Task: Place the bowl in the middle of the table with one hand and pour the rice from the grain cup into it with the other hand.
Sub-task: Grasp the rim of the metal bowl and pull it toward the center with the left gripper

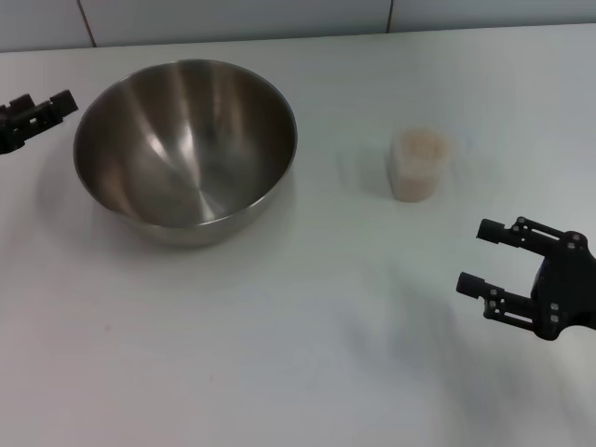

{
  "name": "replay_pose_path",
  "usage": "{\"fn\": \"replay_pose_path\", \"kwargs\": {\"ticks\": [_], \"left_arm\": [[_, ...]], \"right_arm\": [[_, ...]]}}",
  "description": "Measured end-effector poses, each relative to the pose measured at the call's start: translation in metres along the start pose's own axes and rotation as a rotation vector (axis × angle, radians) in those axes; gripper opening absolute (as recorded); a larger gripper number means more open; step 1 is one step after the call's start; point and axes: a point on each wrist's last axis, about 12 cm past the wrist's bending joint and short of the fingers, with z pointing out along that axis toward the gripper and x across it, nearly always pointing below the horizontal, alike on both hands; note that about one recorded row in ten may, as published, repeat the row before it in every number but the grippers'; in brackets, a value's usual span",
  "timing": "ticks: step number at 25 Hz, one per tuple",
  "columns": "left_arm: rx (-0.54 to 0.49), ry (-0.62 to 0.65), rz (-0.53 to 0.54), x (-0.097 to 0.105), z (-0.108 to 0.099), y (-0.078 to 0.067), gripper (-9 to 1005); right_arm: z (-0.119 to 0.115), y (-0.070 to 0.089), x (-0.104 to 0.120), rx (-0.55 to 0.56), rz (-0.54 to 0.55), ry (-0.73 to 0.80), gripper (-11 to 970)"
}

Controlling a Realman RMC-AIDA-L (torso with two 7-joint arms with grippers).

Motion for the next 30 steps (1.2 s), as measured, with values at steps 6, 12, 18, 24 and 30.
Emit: {"fn": "replay_pose_path", "kwargs": {"ticks": [6,12,18,24,30], "left_arm": [[-0.121,0.293,0.018,-0.025,0.022,-0.007,836],[-0.154,0.426,0.036,-0.027,0.037,-0.017,833],[-0.181,0.466,0.017,-0.027,0.041,-0.018,829],[-0.198,0.504,0.011,-0.025,0.043,-0.019,826],[-0.205,0.571,0.081,-0.021,0.05,-0.027,700]], "right_arm": [[0.001,-0.001,-0.001,0.002,-0.003,-0.004,710],[0.002,-0.002,-0.001,0.005,-0.006,-0.006,709],[0.001,-0.001,-0.001,0.008,-0.026,-0.008,709],[0.002,0.0,0.0,0.007,-0.024,-0.013,709],[0.002,0.0,0.0,0.007,-0.024,-0.013,709]]}}
